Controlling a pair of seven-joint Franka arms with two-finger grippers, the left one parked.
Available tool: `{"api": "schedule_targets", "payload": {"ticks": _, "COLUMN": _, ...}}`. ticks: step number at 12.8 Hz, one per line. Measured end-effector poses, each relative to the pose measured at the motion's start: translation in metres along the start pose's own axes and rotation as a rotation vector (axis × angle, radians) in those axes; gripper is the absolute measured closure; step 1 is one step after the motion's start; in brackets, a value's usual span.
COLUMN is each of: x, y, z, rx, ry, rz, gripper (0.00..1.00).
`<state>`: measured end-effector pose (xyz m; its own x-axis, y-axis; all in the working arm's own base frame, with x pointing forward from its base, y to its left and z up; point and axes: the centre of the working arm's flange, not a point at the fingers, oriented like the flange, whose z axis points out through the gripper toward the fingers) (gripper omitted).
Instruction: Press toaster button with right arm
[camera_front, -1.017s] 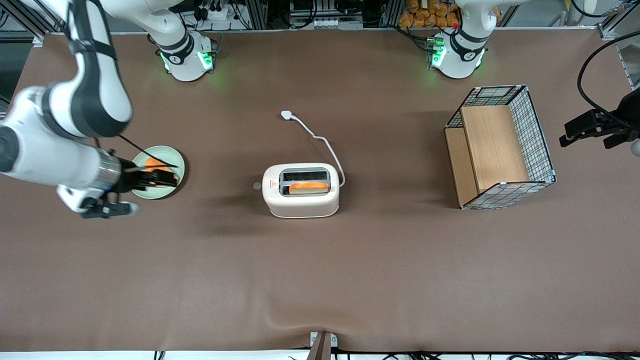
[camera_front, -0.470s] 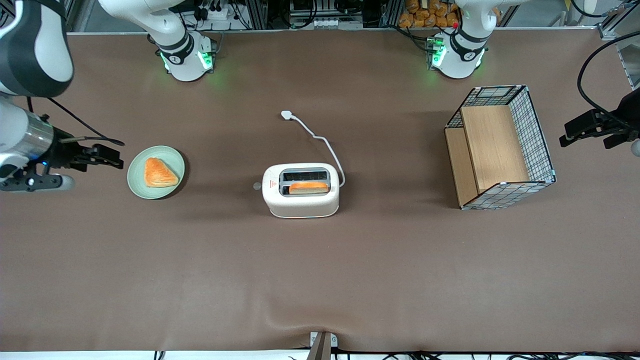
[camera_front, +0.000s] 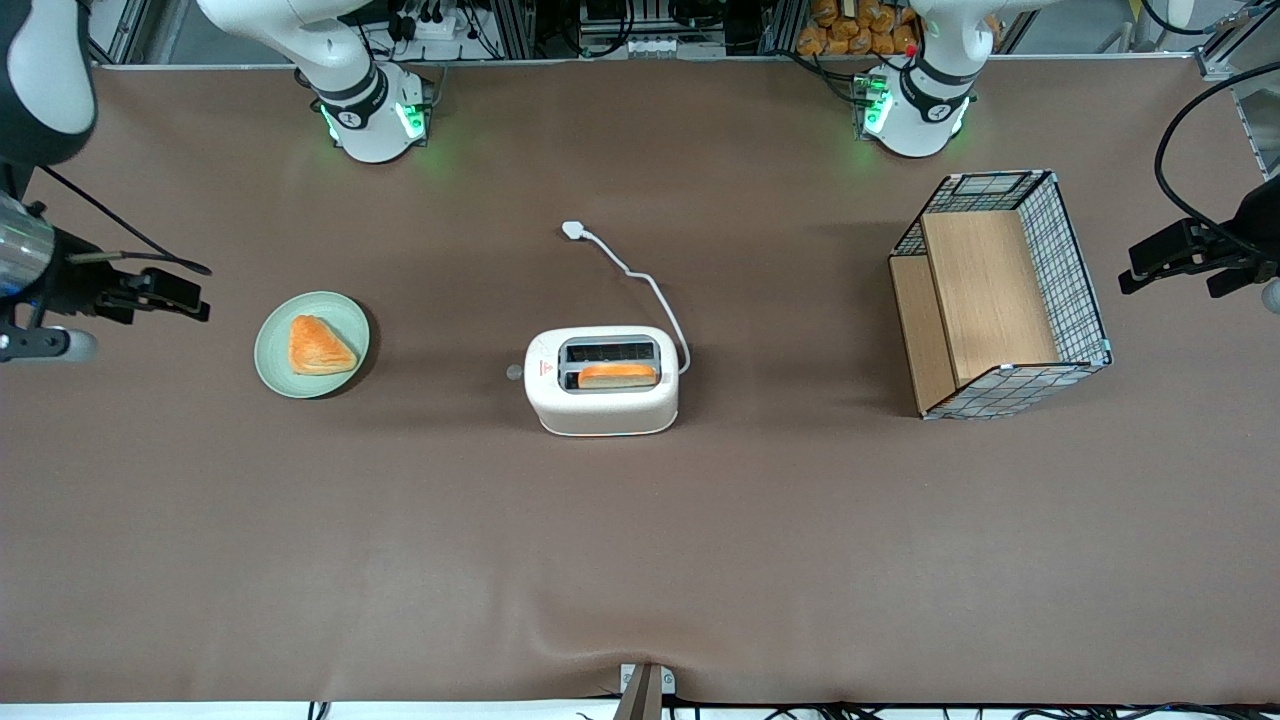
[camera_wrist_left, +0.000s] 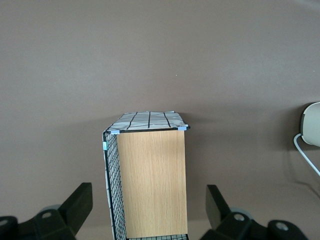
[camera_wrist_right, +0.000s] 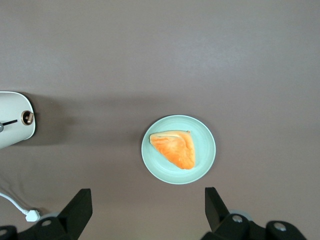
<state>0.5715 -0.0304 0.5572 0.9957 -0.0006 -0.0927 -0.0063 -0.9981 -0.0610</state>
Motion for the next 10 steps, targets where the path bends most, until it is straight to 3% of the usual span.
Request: {"api": "schedule_targets", "payload": {"ticks": 10, "x": -0.033, "y": 0.001, "z": -0.036, "rx": 0.018, "ry": -0.012, "rz": 0.047, "gripper": 0.0}}
